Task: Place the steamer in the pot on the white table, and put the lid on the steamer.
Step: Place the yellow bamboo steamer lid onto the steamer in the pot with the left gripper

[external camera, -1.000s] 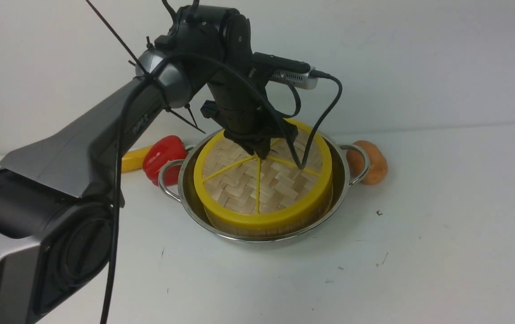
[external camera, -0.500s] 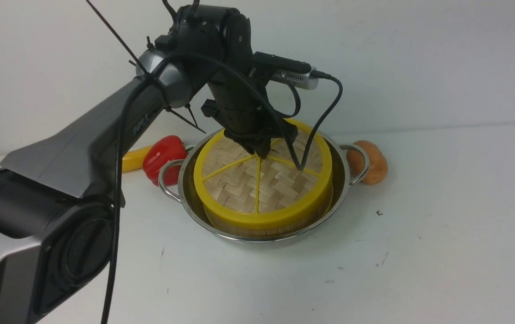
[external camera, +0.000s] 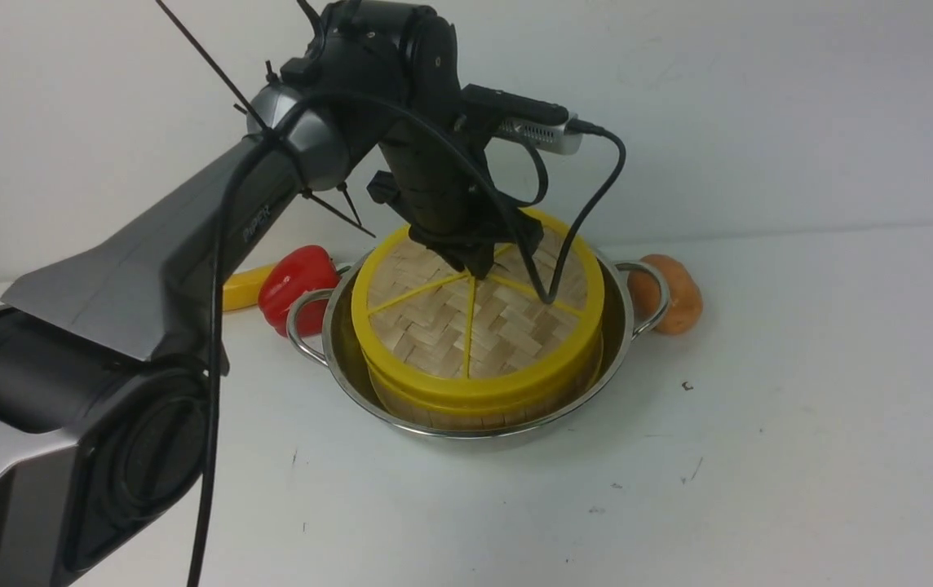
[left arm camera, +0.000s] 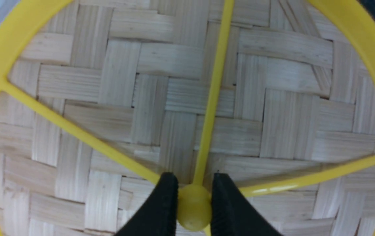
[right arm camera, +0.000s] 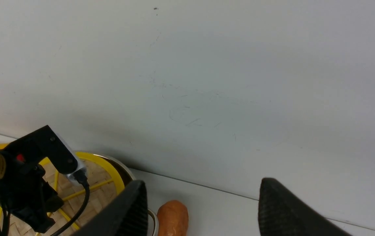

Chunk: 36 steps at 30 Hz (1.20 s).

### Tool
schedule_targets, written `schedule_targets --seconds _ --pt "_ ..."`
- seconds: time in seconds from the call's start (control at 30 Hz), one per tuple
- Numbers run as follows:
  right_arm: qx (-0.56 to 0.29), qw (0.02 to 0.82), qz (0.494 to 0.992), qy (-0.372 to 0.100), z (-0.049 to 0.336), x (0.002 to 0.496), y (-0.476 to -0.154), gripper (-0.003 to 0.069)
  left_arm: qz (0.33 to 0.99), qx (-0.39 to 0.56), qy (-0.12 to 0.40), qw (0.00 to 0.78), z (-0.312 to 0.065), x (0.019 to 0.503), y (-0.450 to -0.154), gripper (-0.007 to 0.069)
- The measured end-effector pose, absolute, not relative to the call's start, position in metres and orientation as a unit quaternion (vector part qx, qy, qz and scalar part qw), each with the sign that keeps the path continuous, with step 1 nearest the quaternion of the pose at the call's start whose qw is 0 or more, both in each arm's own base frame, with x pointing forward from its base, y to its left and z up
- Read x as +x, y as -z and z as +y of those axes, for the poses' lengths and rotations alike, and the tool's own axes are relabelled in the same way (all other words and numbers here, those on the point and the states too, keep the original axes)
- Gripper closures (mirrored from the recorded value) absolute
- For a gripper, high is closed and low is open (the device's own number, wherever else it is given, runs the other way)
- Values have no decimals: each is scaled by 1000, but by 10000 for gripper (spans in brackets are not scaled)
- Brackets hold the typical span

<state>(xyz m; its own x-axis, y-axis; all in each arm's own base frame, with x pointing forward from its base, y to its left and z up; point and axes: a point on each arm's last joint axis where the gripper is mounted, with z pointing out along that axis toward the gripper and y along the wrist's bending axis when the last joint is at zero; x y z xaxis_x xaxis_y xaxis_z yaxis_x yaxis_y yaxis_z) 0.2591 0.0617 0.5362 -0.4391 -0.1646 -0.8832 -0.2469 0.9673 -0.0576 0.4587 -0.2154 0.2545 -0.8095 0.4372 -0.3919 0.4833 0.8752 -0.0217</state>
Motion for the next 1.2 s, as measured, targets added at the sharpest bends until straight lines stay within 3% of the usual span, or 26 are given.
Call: schedule_targets --seconds 1.2 --pt "-122 516 847 -39 62 259 -536 211 950 243 58 190 -218 464 -242 510"
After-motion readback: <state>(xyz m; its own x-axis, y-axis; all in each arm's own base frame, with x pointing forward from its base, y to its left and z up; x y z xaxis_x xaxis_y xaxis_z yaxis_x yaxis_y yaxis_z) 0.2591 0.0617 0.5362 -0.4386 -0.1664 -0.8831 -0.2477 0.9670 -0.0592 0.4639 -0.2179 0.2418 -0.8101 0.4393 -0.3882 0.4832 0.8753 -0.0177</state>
